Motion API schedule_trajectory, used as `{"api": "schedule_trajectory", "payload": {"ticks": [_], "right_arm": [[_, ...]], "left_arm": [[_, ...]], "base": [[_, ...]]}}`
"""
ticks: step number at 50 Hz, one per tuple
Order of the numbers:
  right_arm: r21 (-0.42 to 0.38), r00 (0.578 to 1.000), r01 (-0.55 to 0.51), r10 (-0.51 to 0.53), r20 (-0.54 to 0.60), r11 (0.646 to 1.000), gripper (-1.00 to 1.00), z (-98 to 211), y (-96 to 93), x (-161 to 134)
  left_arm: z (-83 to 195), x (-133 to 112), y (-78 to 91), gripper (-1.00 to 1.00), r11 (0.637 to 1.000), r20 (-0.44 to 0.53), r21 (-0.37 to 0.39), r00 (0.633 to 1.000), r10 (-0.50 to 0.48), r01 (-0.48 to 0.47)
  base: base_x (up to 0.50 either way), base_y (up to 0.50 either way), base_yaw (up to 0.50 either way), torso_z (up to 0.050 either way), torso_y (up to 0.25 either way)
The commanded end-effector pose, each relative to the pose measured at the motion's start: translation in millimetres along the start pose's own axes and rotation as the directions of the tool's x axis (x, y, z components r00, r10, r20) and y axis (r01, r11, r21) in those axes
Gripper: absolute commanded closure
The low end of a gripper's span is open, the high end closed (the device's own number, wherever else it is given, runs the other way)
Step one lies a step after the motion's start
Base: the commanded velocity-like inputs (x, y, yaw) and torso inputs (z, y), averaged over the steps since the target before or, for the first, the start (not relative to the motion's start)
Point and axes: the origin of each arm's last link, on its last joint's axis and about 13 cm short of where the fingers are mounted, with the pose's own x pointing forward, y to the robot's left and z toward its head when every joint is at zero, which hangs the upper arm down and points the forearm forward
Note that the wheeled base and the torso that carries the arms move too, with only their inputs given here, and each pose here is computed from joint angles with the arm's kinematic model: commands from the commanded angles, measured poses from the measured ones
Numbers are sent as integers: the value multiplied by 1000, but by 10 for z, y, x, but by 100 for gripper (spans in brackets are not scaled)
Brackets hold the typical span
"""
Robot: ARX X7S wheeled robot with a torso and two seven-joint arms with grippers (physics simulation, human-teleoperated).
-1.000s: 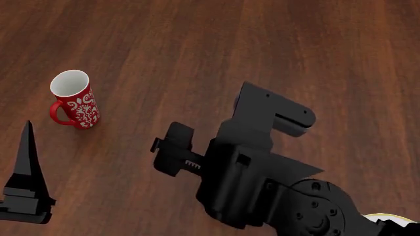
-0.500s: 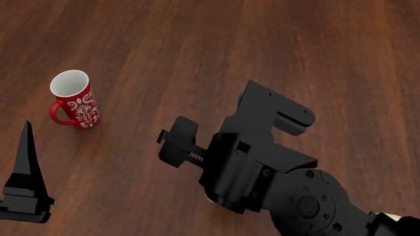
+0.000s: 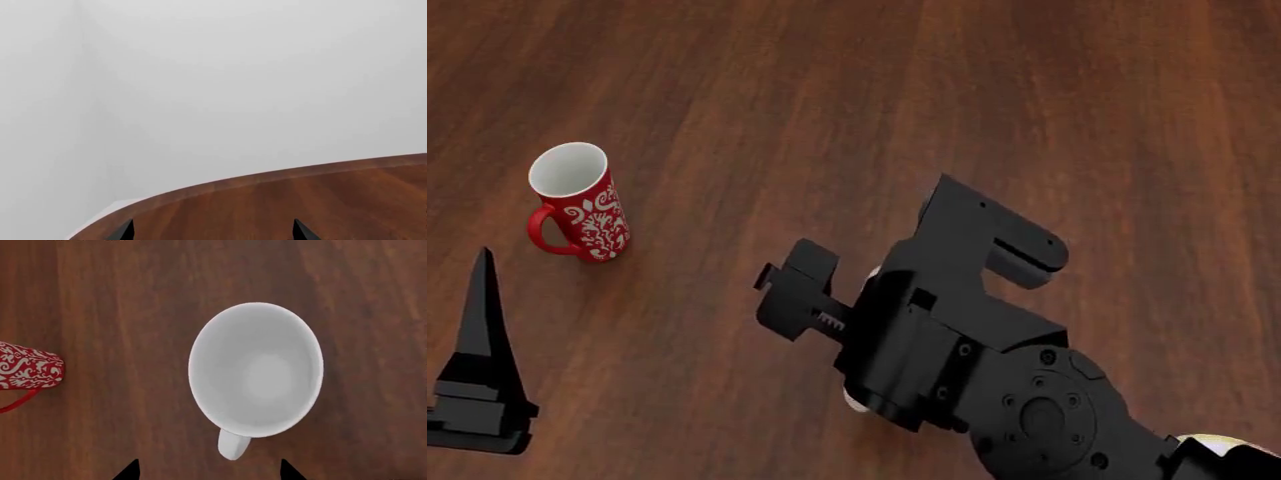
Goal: Put the white mug on the plate.
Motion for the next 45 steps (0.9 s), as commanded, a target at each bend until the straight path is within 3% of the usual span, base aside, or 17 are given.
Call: {"api": "schedule_trajectory", "payload": {"ticks": [1, 45], "right_arm": [[18, 1000, 11, -11, 3, 1000, -100, -5, -6, 30], [48, 998, 38, -36, -45, 998, -100, -28, -18, 227]], "left_arm": [[-6, -7, 9, -100, 1000, -1, 0, 1000, 1, -1], [-51, 5, 3, -100, 1000, -12, 2, 1000, -6, 6]], "base": [[0, 0, 0, 0, 0], [0, 0, 0, 0, 0]]}}
